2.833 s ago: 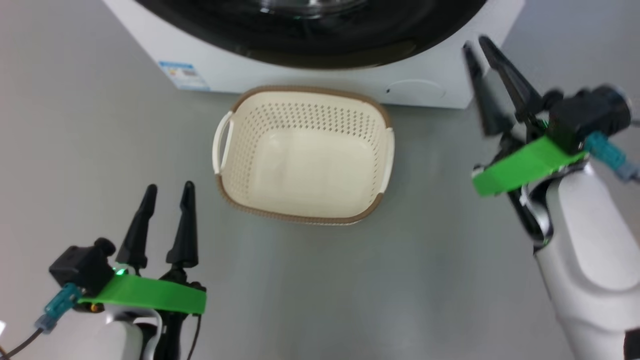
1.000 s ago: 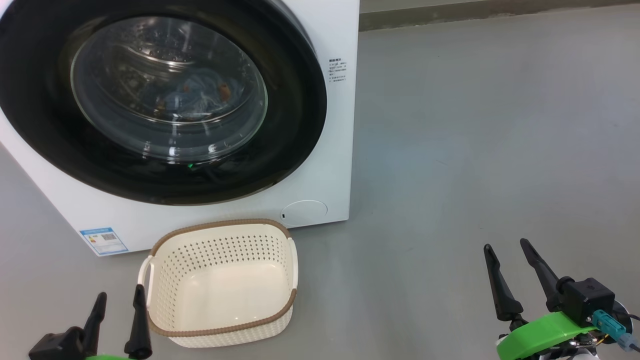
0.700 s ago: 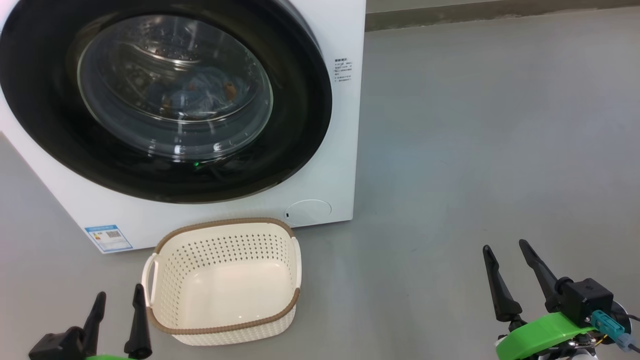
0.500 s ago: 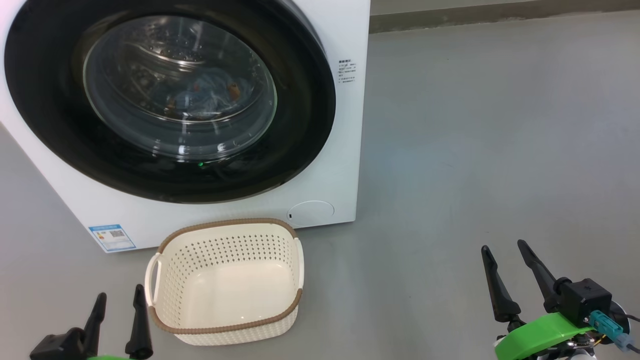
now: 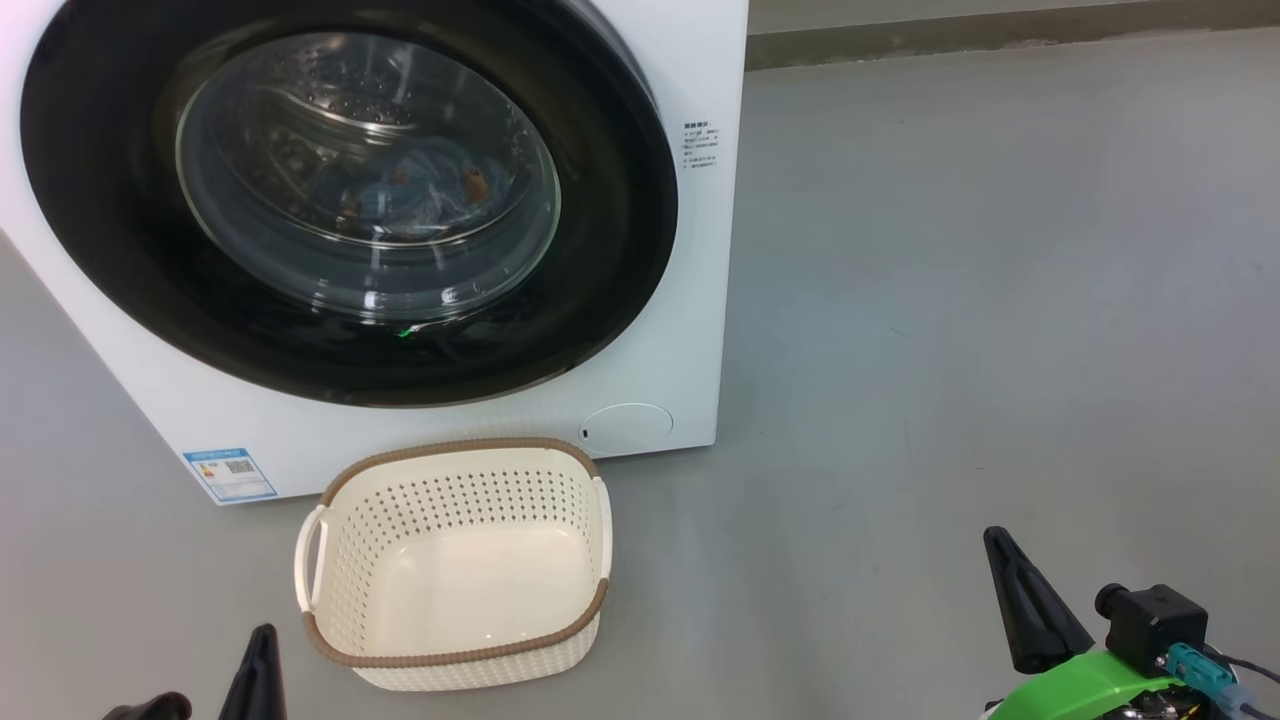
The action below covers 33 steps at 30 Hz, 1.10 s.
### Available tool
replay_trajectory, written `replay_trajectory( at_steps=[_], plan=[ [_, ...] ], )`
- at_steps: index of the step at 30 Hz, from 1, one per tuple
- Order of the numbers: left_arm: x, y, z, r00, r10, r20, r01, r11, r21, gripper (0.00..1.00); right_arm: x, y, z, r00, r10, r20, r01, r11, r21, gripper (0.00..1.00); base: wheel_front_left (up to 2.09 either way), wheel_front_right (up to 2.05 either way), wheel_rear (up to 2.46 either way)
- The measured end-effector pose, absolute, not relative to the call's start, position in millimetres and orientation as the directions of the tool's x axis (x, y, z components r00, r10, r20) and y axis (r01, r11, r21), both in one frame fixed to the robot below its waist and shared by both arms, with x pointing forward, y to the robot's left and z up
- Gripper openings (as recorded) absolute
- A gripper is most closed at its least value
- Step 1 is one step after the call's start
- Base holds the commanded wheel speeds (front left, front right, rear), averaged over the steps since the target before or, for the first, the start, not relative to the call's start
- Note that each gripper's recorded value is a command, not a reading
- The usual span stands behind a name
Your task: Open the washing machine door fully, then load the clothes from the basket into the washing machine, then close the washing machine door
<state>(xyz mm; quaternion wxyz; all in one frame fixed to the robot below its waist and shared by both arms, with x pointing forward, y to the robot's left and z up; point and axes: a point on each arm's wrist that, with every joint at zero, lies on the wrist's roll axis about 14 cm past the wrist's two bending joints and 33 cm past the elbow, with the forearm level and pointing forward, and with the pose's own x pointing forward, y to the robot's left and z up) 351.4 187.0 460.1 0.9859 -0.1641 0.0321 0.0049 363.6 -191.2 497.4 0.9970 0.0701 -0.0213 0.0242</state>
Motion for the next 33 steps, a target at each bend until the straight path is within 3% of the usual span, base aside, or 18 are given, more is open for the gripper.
replay_trajectory(
  at_steps=[33],
  plan=[
    [352,194,452,0.99,0.041,-0.131,-0.114,0.781,-0.614,0.0,366,-204,487,0.999,-0.035,-0.021,0.041,0.861,0.506,0.0,0.0,0.0,0.0]
  ],
)
